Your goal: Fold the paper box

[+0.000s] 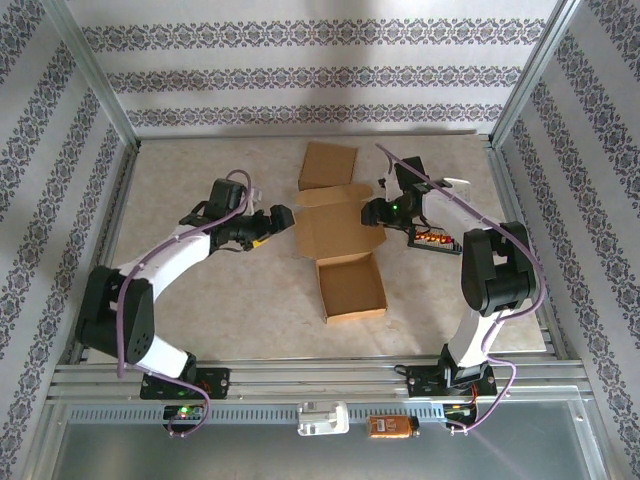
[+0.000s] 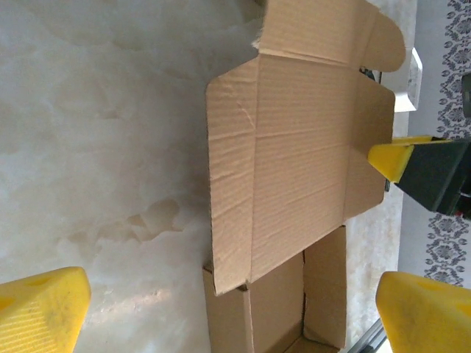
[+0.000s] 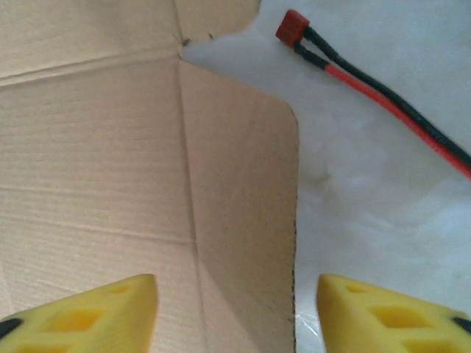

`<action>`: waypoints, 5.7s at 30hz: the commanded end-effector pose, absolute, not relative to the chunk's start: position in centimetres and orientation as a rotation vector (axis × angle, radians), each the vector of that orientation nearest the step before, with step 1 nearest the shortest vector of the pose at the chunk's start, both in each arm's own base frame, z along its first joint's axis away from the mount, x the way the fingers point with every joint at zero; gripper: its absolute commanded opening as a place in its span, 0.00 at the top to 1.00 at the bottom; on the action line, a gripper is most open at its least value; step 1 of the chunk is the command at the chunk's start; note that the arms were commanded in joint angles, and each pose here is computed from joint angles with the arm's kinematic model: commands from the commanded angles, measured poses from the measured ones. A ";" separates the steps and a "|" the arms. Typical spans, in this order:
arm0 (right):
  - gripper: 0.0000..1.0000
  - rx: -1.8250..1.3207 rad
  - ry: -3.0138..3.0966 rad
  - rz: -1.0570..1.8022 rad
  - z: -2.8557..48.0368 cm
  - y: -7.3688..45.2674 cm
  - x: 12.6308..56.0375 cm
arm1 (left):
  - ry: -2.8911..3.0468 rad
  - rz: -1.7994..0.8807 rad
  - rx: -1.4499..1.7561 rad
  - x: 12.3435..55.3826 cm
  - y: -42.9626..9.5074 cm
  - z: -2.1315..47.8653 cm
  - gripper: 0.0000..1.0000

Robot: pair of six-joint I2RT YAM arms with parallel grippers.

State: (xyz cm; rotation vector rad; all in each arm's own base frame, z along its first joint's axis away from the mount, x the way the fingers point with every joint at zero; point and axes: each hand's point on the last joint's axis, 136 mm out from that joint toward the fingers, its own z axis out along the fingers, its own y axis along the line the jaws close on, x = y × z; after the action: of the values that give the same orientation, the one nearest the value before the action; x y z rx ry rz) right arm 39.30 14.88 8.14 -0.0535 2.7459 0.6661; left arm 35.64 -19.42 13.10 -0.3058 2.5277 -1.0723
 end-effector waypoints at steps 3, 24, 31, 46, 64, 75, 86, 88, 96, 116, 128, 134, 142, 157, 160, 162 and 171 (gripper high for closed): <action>0.54 -0.070 2.671 0.739 9.3 15.3 39.6 | 2.422 -1.193 -0.281 37.6 -21.3 13.2 0.00; 0.83 -0.068 2.553 0.762 11.7 17.0 38.2 | 2.444 -1.408 -0.275 40.2 -25.1 10.8 0.78; 0.73 -0.065 2.510 0.716 13.5 17.3 37.6 | 2.486 -1.270 -0.062 39.4 -24.7 11.5 1.00; 0.21 -0.443 1.954 0.364 28.7 14.2 34.9 | 1.919 -0.913 0.842 37.6 -26.7 20.3 1.00; 0.20 -1.380 1.741 0.271 24.9 18.7 33.8 | 1.705 -0.830 1.083 33.9 -28.0 21.9 1.00; 0.86 -1.402 1.713 0.325 25.8 20.1 34.0 | 1.745 -0.740 0.980 35.6 -27.2 21.9 0.89; 0.98 -1.536 1.589 -0.088 27.3 19.4 36.1 | 1.752 -0.648 0.771 36.2 -24.8 22.9 0.42; 0.97 -1.600 1.547 -0.108 26.5 20.1 35.6 | 1.785 -0.600 0.769 36.2 -24.1 21.9 0.40; 0.96 -1.703 1.512 -0.256 23.4 21.9 35.0 | 1.914 -0.595 0.833 34.9 -23.6 17.3 0.37; 0.91 -1.697 1.500 -0.236 23.1 22.1 34.1 | 1.949 -0.767 0.834 37.1 -26.7 17.3 0.64; 0.35 -1.279 1.642 0.028 28.4 22.2 32.7 | 1.952 -0.760 0.865 36.9 -26.7 16.8 1.00; 0.18 -0.749 1.939 0.341 27.3 18.3 31.0 | 1.952 -0.764 0.871 36.8 -26.8 17.4 1.00; 0.14 -0.408 2.099 0.345 23.3 13.4 31.1 | 1.927 -0.771 0.878 36.6 -27.0 18.2 1.00; 0.61 -0.324 2.182 0.359 19.3 13.0 33.3 | 1.940 -0.783 0.879 37.0 -27.5 17.9 1.00; 0.69 -0.302 2.185 0.388 19.1 13.2 33.2 | 1.953 -0.772 0.875 37.1 -27.5 17.7 1.00; 0.73 -0.260 2.193 0.408 18.9 13.2 33.2 | 1.972 -0.748 0.861 37.3 -27.4 17.5 1.00; 0.87 -0.022 2.151 0.534 19.7 14.6 34.5 | 2.007 -0.645 0.664 39.6 -27.0 18.4 1.00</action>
State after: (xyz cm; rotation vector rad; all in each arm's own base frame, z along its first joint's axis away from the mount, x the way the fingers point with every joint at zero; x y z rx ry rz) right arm 33.34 13.67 18.18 -0.1268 2.2189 0.4665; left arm 37.70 -27.10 16.82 0.7850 2.0138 -0.6864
